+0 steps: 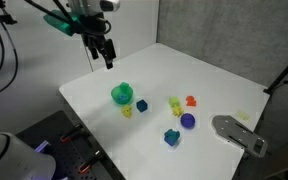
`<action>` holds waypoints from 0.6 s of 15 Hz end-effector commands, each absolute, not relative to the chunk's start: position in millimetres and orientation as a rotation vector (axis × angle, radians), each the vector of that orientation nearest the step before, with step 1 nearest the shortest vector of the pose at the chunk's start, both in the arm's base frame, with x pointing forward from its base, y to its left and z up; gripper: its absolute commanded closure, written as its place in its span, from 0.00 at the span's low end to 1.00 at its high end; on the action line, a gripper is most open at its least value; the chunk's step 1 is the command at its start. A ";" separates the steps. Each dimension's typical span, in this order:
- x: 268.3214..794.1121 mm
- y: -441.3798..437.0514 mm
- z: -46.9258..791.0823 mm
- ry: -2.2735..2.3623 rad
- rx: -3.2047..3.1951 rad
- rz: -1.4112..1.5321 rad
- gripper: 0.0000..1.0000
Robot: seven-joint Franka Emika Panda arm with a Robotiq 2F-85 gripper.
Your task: Put the yellow spiky toy in the green bowl
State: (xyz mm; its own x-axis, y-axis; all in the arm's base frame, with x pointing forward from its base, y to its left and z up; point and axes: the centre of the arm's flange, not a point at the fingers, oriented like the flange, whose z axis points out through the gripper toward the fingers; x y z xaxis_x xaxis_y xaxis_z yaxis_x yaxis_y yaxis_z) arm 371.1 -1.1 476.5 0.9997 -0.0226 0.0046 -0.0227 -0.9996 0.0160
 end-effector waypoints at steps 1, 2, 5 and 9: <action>398.1 -2.8 464.7 -0.066 3.143 0.022 0.00; 404.6 -3.0 458.3 -0.070 3.144 0.026 0.00; 427.7 -7.5 438.7 -0.087 3.157 0.030 0.00; 463.0 -22.1 410.6 -0.147 3.185 -0.006 0.00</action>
State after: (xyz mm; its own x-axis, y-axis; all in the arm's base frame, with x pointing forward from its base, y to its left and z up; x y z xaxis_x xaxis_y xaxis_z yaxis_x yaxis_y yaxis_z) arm 425.7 -9.7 422.3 0.9981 -0.0604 0.0110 -0.0602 -0.9980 -0.0167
